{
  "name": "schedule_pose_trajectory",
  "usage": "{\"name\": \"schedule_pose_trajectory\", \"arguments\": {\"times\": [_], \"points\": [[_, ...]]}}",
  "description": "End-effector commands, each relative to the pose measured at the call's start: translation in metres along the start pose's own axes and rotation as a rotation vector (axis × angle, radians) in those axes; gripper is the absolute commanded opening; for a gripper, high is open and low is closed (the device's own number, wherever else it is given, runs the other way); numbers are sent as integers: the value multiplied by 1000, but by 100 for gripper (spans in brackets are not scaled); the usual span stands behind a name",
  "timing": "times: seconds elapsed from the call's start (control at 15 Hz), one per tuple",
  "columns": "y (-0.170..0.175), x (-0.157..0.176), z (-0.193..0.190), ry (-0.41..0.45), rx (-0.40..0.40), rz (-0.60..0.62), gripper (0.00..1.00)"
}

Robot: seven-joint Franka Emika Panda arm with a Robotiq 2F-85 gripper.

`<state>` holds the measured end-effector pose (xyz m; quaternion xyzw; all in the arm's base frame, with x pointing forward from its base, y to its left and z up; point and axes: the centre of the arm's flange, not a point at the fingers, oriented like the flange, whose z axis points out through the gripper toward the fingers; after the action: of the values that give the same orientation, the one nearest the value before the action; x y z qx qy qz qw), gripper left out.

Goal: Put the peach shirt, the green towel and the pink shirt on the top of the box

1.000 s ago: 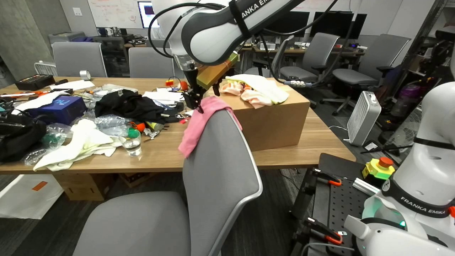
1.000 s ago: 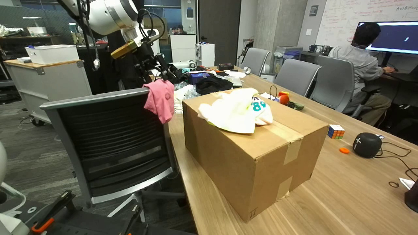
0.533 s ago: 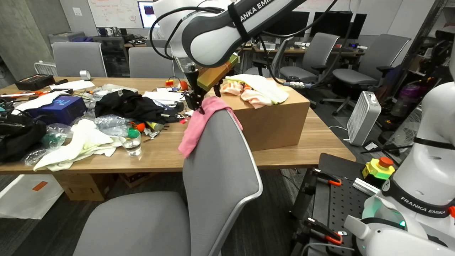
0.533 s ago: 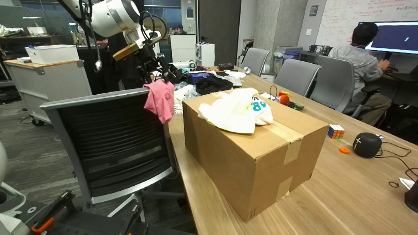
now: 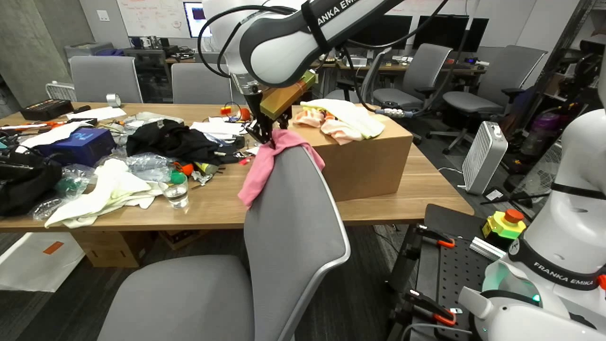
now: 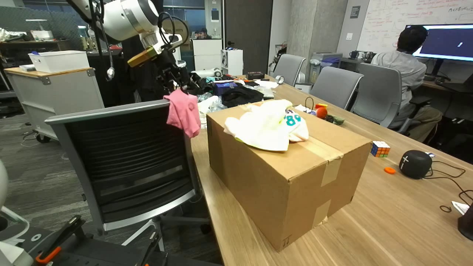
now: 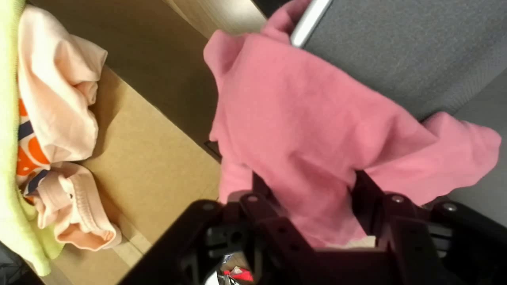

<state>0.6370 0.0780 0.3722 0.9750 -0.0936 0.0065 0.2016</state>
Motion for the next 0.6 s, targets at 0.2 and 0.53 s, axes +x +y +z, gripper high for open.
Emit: {"name": "schedule_pose_trajectory", "arguments": {"times": [0.2, 0.53], "points": [[6, 5, -5, 15, 8, 17, 7], [9, -2, -16, 38, 0, 5, 8]]}}
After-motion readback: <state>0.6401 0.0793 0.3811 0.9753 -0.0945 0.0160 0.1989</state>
